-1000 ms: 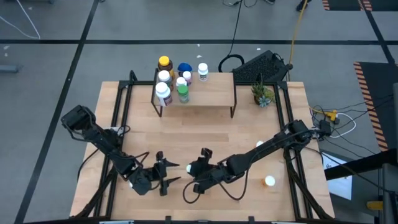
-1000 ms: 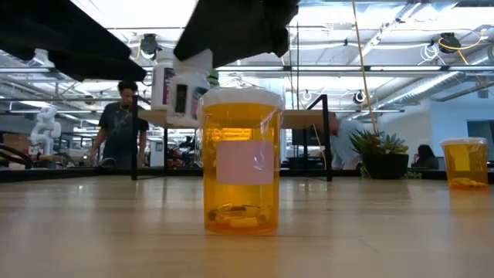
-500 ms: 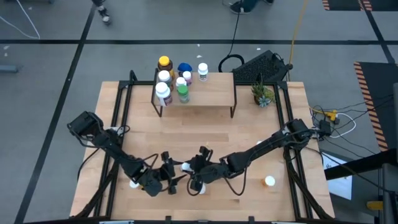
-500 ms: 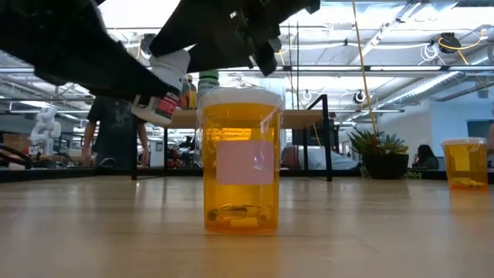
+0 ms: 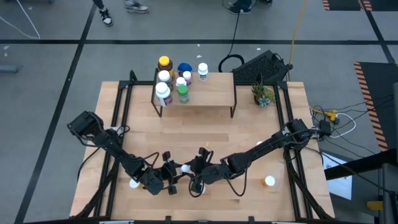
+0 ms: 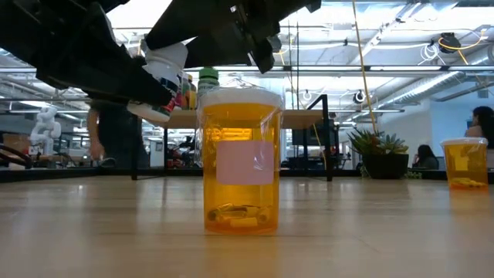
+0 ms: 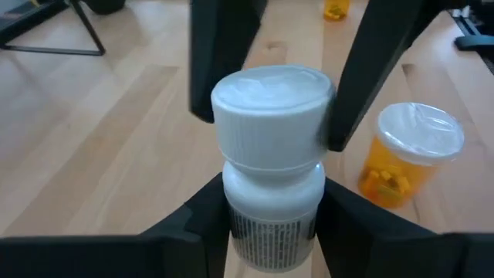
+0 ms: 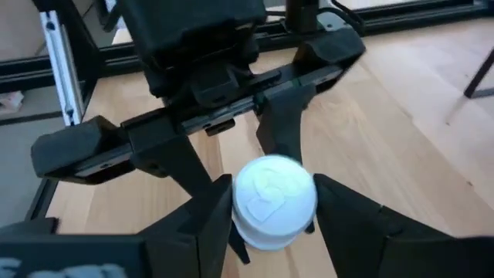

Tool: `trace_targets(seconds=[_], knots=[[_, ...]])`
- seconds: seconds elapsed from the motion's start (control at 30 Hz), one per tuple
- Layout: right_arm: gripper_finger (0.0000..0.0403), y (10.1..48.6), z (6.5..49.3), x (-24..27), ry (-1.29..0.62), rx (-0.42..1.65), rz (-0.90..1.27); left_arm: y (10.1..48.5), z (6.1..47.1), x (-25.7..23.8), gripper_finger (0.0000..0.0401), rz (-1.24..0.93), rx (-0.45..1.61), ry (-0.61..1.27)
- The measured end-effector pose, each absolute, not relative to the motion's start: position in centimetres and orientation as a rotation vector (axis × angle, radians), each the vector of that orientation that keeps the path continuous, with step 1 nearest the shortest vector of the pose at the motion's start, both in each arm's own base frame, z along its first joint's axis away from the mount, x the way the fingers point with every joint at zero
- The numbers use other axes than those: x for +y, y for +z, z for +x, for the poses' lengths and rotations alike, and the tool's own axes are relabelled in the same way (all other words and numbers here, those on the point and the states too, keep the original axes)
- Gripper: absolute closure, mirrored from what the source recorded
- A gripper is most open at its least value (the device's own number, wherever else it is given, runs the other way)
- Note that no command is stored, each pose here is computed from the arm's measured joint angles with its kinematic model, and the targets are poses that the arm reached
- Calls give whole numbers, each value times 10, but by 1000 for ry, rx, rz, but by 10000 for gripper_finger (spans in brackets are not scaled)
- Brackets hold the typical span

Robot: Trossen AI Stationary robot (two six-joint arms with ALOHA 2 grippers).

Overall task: Pick and place medicine bottles onto shelf by color
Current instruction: Put the white small medicine bottle on the shelf, aligned with the white small medicine bottle

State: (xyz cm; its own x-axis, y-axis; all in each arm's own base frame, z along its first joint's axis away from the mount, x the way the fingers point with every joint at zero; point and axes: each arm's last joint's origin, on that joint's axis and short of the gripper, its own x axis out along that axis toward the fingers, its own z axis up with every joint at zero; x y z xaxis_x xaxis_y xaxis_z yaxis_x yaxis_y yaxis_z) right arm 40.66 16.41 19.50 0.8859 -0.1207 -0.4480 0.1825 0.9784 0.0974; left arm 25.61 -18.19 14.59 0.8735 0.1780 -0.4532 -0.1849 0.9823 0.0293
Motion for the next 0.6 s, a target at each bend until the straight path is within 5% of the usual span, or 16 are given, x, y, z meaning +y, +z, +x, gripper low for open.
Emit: trace_targets(seconds=[0.33,0.6], knots=[[155,238,378,170,132,444,62,157,262,-192,237,0,449,-96],[136,213,311,170,230,250,160,174,267,-200,243,91,283,-303]])
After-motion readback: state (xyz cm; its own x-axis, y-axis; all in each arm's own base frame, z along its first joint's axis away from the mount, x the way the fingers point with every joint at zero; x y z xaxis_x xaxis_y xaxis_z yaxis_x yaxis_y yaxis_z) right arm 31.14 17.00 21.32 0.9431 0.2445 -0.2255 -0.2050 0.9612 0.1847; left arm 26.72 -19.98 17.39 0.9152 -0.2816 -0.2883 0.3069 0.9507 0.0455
